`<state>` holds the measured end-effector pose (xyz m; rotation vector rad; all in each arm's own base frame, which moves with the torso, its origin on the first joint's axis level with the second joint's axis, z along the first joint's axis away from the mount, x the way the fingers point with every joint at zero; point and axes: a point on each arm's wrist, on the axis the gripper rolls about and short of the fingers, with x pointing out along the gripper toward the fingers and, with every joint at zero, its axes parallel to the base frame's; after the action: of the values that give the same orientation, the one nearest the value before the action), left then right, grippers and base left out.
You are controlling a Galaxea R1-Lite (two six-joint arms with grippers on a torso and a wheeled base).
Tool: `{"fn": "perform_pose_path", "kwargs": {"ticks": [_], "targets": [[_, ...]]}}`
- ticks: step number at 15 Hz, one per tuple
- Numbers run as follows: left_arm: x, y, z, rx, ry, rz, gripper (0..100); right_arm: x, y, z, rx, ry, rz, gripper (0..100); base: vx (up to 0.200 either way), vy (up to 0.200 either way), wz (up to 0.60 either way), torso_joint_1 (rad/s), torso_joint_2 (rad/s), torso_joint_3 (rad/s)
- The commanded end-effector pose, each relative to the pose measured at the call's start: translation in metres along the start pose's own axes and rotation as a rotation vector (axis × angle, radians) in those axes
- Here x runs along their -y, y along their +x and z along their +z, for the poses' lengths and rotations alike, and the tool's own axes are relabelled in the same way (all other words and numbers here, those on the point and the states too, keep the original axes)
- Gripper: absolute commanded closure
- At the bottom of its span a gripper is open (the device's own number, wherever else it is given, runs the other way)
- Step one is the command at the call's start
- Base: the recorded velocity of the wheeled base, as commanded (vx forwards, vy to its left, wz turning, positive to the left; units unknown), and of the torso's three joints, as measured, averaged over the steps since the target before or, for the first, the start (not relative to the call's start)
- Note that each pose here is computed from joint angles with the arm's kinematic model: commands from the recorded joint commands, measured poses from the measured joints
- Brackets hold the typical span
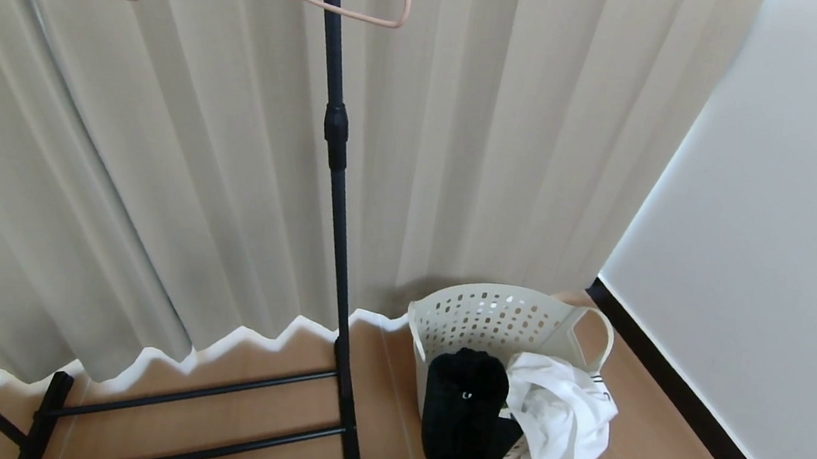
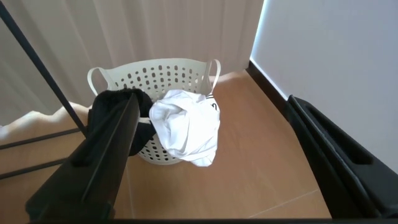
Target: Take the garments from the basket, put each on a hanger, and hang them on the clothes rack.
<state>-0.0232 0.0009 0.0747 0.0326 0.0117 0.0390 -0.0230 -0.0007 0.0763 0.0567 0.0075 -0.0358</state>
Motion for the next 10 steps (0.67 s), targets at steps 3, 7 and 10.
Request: {"fn": "perform_pose_path", "kwargs": {"ticks": [3, 7, 10], "targets": [[0.0, 0.0001, 0.0, -0.001, 0.0, 0.001, 0, 0.0, 0.0001, -0.0001, -0.001, -0.005, 0.0, 0, 0.0, 0.0, 0.0, 0.004, 0.0, -0.193], [0.0, 0.0001, 0.0, -0.001, -0.002, 0.001, 0, 0.0, 0.0001, -0.0001, -0.001, -0.005, 0.0, 0, 0.0, 0.0, 0.0, 0.005, 0.0, -0.198], [0.0, 0.0, 0.0003, -0.001, 0.0, 0.001, 0, 0.0, 0.0001, -0.0001, -0.001, -0.005, 0.0, 0, 0.0, 0.0, 0.0, 0.002, 0.01, -0.203]]}}
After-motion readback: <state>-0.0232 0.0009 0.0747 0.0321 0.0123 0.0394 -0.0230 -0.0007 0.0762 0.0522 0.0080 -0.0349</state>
